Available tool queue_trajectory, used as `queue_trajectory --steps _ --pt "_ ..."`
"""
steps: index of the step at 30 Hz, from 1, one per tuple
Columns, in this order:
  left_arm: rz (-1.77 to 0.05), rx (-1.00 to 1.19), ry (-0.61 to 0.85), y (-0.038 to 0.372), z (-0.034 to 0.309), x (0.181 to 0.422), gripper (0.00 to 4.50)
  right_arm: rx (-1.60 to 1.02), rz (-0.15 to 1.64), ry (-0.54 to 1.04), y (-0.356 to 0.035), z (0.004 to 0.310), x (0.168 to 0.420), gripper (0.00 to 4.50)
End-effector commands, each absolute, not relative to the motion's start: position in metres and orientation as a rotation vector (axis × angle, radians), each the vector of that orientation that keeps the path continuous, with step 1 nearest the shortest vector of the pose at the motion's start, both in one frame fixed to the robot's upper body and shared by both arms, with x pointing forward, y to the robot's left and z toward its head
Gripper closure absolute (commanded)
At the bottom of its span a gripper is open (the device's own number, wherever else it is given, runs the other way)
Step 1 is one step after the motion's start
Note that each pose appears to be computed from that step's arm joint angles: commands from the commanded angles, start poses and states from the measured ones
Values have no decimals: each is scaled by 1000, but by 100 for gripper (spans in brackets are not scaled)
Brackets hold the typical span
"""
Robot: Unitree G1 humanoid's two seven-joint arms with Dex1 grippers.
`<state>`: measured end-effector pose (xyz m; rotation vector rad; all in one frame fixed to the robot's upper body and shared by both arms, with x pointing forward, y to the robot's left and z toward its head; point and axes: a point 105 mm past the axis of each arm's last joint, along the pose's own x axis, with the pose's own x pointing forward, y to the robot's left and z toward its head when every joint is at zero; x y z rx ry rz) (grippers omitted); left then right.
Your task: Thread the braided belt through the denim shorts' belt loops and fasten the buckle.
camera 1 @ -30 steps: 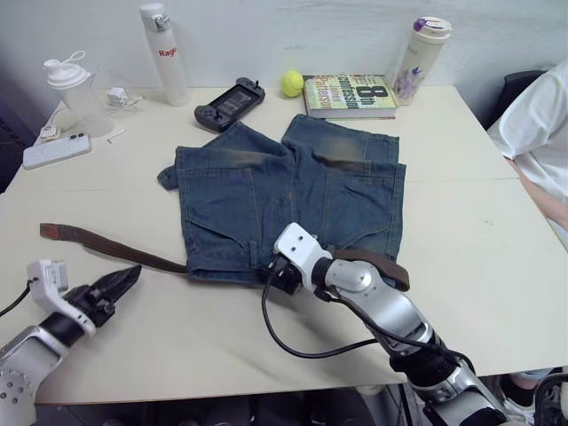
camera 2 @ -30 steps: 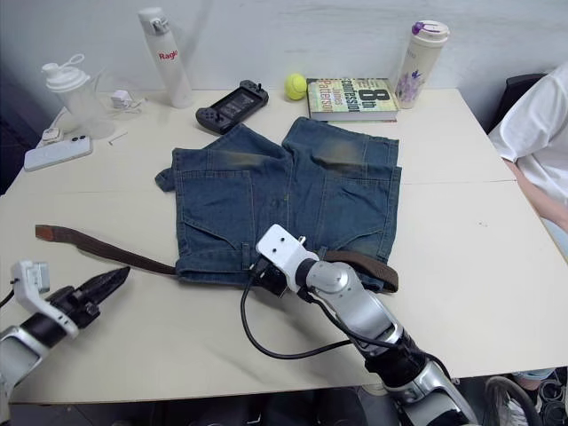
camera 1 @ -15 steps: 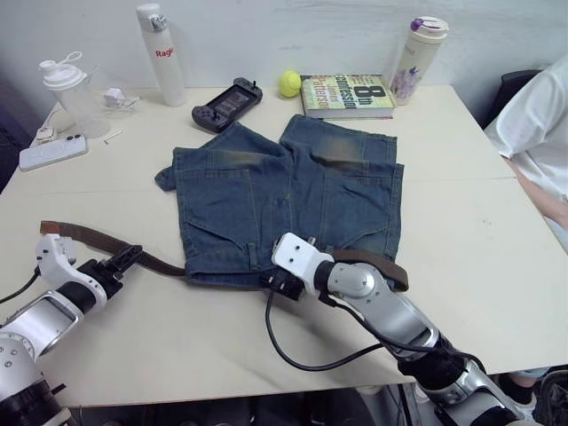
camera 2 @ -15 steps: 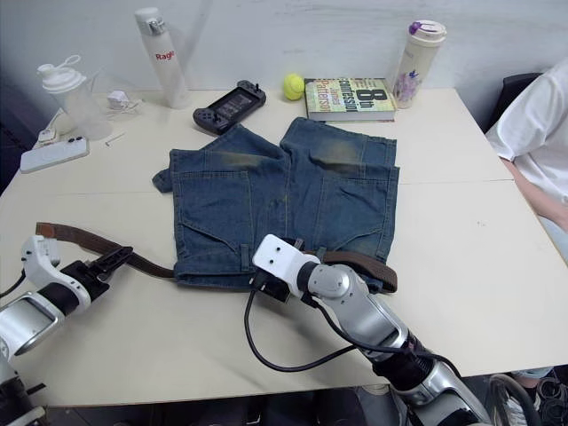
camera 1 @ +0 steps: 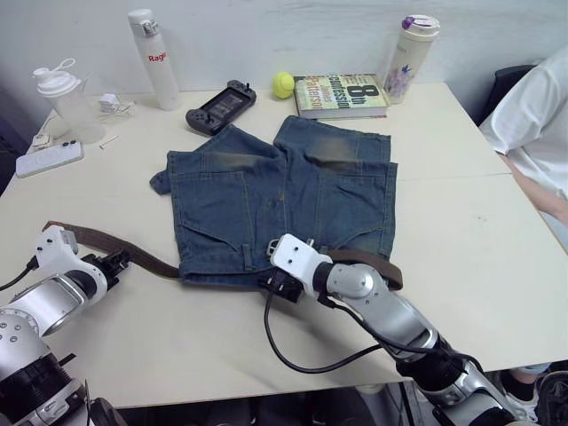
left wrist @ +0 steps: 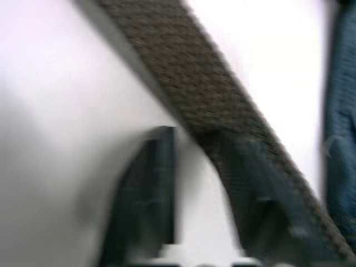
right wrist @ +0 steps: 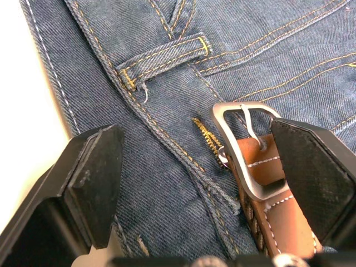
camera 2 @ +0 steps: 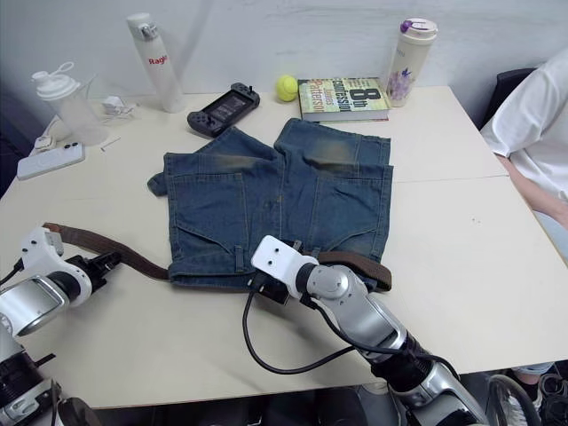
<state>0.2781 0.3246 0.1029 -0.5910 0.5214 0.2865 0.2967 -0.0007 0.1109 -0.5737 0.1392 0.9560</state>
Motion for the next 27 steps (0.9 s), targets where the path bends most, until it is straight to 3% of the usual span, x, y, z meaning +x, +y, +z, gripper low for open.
queue_trajectory --steps 1,8,11,14,17,18,20,21,22,27 --pt "345 -615 635 327 75 267 447 -576 945 83 0 124 296 0" --pt "237 -628 470 322 99 281 447 -567 940 87 -3 125 298 0" --pt "172 -506 383 330 122 280 447 -566 936 92 -3 124 298 0" --pt "36 -382 323 331 148 277 352 -564 934 95 -3 123 299 0" --pt "-197 -223 245 325 189 277 206 -561 933 97 -3 123 300 0" --pt "-284 -150 224 323 204 279 177 -561 935 97 -2 124 300 0" --pt "-424 -39 223 320 219 281 120 -542 948 99 -1 125 299 0" --pt "-517 54 257 319 221 284 64 -533 968 94 1 126 297 0" --pt "-587 144 296 319 218 288 47 -520 988 84 2 128 294 0" --pt "-784 529 456 334 208 318 47 -494 1026 60 -5 134 287 0"
